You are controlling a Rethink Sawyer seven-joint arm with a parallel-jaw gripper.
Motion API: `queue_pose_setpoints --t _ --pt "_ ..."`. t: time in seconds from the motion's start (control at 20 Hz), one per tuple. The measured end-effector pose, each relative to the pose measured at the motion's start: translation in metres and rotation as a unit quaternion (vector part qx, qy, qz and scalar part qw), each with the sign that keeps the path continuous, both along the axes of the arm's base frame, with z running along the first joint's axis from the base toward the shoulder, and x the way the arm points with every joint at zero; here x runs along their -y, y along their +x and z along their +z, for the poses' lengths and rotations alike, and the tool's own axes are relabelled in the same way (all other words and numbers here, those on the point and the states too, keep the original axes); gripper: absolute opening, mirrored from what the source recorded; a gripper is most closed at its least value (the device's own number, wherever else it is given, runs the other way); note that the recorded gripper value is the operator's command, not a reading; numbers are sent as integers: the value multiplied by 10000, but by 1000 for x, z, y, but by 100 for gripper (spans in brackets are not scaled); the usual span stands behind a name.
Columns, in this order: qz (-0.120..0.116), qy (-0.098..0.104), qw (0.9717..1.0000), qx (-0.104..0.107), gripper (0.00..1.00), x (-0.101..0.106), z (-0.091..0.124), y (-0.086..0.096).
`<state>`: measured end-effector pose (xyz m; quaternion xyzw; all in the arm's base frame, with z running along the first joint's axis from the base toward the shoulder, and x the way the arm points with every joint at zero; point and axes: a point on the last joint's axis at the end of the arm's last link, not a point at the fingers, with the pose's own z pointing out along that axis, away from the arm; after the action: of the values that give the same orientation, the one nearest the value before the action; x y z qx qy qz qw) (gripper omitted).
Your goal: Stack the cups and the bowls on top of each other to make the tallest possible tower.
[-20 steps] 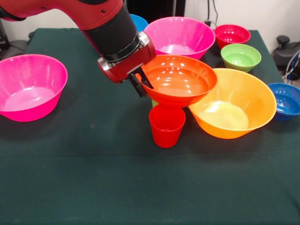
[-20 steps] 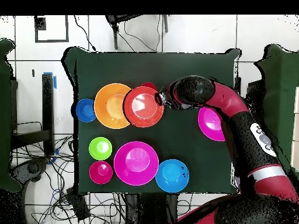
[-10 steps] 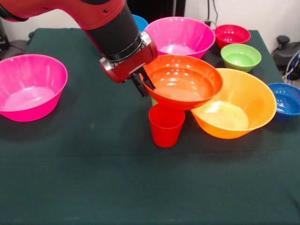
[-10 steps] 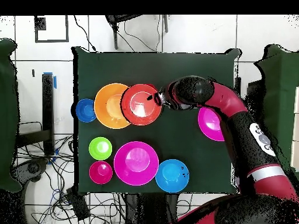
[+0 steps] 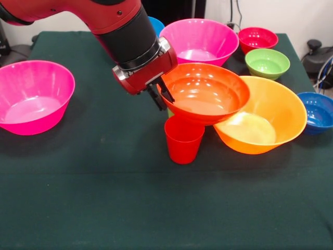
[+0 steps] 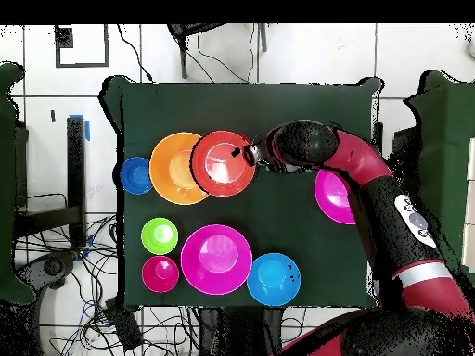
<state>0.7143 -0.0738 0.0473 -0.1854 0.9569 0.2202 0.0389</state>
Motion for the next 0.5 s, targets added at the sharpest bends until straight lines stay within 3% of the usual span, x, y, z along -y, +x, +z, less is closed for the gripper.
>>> queue_pose_setpoints --t 0.05,0.1,0.5 --pt "0 1 10000 0 0 0 0 0" --pt "0 3 10000 2 100 0 0 0" --pt "17 -1 10000 9 100 -3 0 1"
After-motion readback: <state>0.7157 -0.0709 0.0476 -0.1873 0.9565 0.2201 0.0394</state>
